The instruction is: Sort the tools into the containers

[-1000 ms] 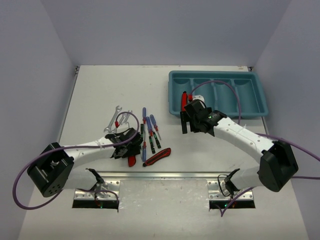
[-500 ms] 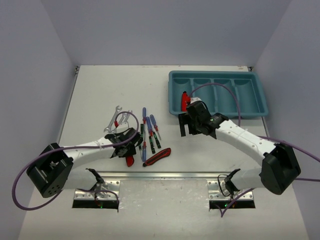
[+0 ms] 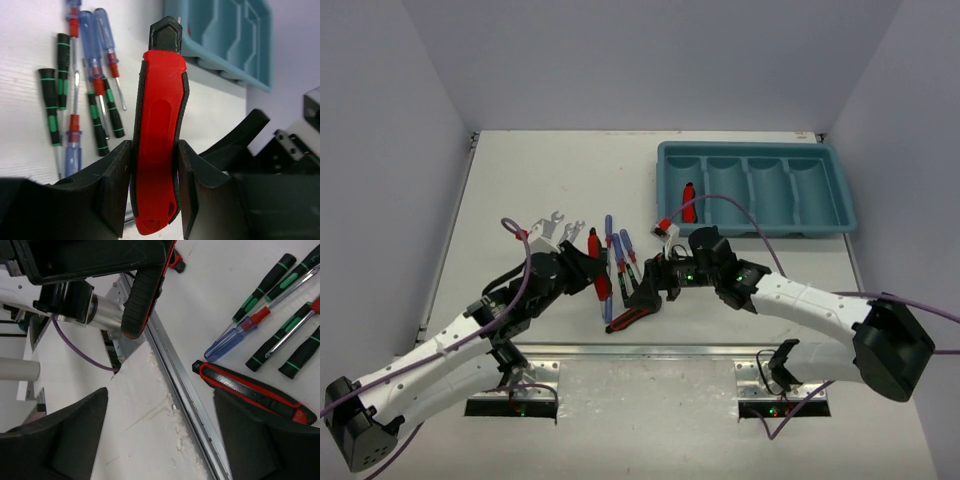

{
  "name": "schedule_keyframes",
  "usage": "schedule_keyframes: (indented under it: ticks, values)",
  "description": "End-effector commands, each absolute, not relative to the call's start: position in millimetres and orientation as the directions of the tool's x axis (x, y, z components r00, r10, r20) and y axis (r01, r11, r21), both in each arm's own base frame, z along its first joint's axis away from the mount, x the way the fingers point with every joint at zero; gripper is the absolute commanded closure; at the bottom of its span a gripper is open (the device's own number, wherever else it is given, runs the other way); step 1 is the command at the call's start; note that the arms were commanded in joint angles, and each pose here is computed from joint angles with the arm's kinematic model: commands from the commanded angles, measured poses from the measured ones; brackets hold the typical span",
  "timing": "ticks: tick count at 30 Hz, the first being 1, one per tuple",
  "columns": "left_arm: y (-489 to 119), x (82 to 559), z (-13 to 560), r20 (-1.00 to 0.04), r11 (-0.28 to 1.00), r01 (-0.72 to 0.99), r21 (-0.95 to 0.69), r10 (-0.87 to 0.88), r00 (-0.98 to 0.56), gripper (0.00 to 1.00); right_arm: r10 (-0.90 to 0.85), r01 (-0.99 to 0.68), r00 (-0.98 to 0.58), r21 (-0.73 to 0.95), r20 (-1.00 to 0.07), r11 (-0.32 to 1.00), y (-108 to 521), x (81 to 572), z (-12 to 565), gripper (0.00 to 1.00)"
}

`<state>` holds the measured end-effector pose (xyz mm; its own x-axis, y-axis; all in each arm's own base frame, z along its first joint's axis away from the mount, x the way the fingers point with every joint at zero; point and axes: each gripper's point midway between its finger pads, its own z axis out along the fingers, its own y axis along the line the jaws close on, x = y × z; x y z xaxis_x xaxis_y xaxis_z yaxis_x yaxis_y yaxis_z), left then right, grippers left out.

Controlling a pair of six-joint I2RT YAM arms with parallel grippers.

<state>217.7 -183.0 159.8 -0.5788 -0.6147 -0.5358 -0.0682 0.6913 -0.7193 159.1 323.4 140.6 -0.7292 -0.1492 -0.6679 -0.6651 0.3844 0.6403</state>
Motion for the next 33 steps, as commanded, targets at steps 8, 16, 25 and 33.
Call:
schedule_keyframes:
  ticks: [8,16,25,33]
  values:
    - [-231.3,223.3,196.7,-0.439,0.550,0.019,-0.835,-0.645,-0.625,1.00,0.014,-0.694,-0.655,0.608,-0.756,0.386,370.6,197.0,192.2,0.42]
    - [-236.1,227.5,215.0,-0.453,0.535,0.044,-0.844,-0.664,-0.595,1.00,0.021,-0.600,-0.695,0.596,-0.719,0.533,365.2,217.0,159.5,0.47]
    - [-235.8,230.4,223.7,-0.473,0.540,0.067,-0.839,-0.664,-0.579,1.00,-0.007,-0.612,-0.721,0.631,-0.693,0.477,371.3,205.0,157.7,0.74]
    - [-226.7,243.8,233.0,-0.608,0.690,0.072,-0.720,-0.577,-0.546,0.00,0.022,-0.560,-0.688,0.550,-0.726,0.620,347.7,228.8,157.4,1.00]
